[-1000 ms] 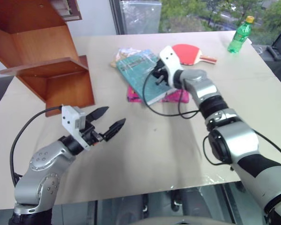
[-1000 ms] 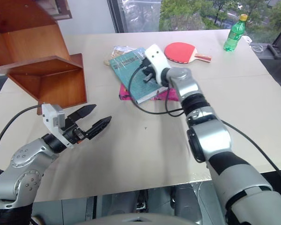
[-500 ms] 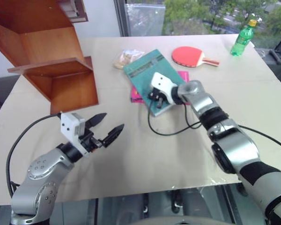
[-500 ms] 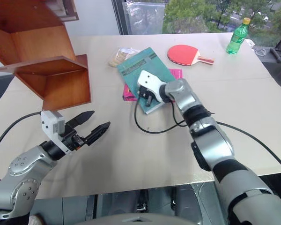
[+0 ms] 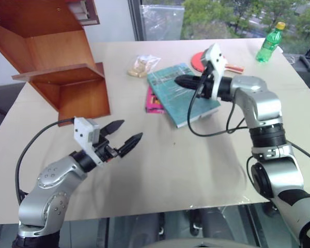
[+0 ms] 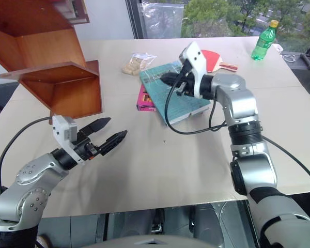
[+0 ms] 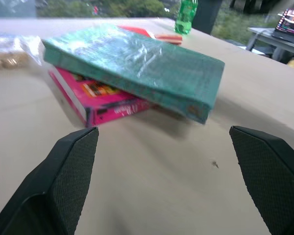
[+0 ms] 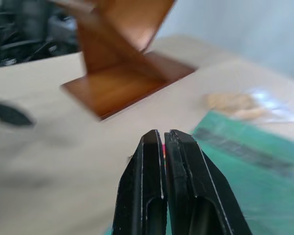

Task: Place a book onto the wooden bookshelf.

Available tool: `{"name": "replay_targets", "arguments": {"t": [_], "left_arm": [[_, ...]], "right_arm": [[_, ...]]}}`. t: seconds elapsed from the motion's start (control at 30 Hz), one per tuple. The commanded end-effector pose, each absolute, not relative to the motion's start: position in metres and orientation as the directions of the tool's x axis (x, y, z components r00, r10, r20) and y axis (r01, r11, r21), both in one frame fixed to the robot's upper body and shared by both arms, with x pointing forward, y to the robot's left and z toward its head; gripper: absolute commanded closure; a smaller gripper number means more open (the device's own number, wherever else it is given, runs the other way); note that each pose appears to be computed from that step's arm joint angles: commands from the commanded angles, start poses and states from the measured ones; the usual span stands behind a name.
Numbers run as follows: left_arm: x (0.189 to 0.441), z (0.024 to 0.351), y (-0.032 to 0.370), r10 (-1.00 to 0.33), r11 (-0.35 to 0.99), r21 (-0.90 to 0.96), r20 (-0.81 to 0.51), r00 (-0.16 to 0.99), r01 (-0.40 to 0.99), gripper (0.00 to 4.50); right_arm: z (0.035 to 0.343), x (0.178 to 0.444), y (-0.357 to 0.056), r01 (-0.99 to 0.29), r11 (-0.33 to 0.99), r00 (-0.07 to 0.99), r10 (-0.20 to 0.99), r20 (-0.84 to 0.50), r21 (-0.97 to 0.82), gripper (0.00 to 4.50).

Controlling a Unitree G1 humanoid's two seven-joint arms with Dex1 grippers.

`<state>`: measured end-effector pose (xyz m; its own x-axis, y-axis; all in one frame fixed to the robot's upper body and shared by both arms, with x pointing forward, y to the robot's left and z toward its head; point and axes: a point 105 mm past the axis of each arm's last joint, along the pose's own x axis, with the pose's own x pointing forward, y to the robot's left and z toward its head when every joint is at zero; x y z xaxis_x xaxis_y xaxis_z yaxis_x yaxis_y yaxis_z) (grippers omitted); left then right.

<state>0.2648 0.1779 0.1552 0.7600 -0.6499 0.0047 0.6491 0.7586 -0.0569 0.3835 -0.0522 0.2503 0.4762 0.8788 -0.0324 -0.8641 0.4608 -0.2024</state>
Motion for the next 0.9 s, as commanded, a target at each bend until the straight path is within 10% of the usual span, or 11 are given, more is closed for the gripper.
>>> {"name": "replay_targets", "arguments": {"t": [0.03, 0.33, 0.57, 0.9], "left_arm": [[0.268, 0.163, 0.173, -0.662, 0.741, -0.132, 0.015, 0.749, 0.658, 0.00], [0.292, 0.157, 0.151, -0.712, 0.634, -0.462, -0.034, 0.702, 0.620, 0.00], [0.325, 0.153, 0.135, -0.750, 0.553, -0.589, -0.046, 0.660, 0.588, 0.00], [0.377, 0.147, 0.074, -0.806, 0.354, -0.818, -0.021, 0.592, 0.453, 0.00]], "right_arm": [[0.265, 0.378, -0.071, -0.812, 0.526, 0.533, 0.845, 0.048, -0.253, 3.74], [0.227, 0.272, -0.110, -0.797, 0.431, 0.502, 0.862, -0.067, -0.424, 0.15], [0.205, 0.218, -0.122, -0.772, 0.503, 0.588, 0.798, -0.133, -0.389, 0.15], [0.194, 0.212, -0.129, -0.638, 0.681, 0.749, 0.656, -0.087, -0.360, 0.15]]}}
